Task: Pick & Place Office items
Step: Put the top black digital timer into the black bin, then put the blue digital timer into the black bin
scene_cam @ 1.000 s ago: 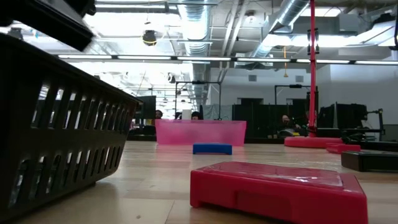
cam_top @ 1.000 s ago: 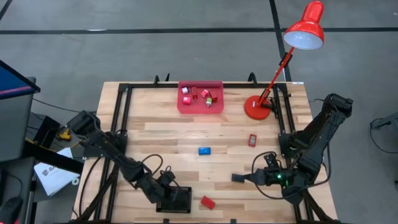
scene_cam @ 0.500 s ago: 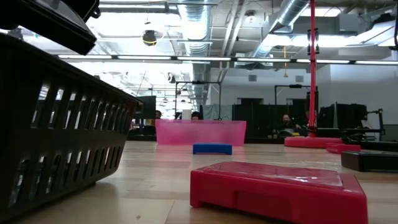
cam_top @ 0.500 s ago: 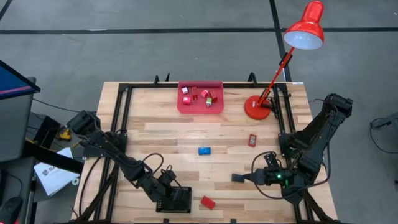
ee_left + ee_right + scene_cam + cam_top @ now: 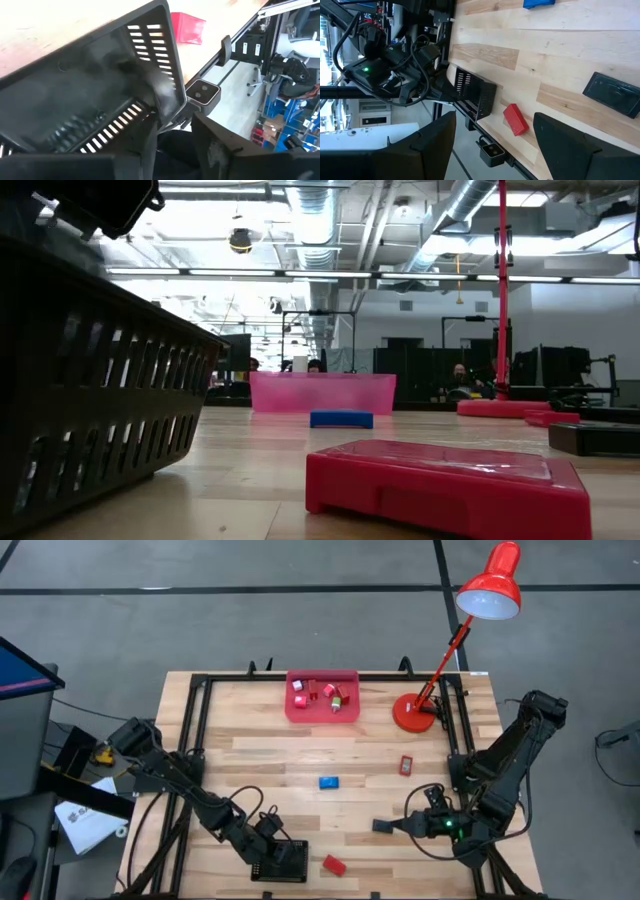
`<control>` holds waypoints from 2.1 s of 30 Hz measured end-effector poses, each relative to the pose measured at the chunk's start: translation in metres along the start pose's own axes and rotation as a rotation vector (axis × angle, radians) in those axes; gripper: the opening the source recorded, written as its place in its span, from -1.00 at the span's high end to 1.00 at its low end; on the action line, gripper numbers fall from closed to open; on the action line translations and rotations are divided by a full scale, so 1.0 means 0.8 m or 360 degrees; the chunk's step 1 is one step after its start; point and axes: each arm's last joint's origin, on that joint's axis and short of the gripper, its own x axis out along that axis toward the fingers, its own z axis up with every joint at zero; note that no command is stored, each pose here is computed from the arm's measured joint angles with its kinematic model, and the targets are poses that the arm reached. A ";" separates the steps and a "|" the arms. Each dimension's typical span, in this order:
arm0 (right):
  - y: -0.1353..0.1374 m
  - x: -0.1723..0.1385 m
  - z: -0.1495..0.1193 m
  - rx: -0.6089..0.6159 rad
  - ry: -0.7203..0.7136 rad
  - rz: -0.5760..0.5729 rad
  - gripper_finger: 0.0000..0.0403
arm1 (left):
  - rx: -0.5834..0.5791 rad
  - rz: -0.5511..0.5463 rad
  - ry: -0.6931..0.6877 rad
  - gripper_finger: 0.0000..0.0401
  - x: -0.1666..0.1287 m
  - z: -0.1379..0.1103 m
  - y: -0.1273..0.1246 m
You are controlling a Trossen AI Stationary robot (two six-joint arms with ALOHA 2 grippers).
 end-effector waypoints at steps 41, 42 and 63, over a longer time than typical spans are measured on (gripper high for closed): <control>-0.001 0.003 0.004 0.0057 -0.0032 -0.0024 -0.29 | 0.2303 0.0589 -0.0096 -0.35 -0.021 0.244 -0.082; -0.001 0.003 0.004 0.0063 -0.0032 -0.0023 -0.29 | 0.2302 0.0638 -0.0078 -0.38 -0.013 0.246 -0.077; -0.002 0.005 0.006 0.0054 -0.0050 -0.0039 -0.29 | 0.2032 0.0849 0.0034 -0.60 0.068 0.285 -0.018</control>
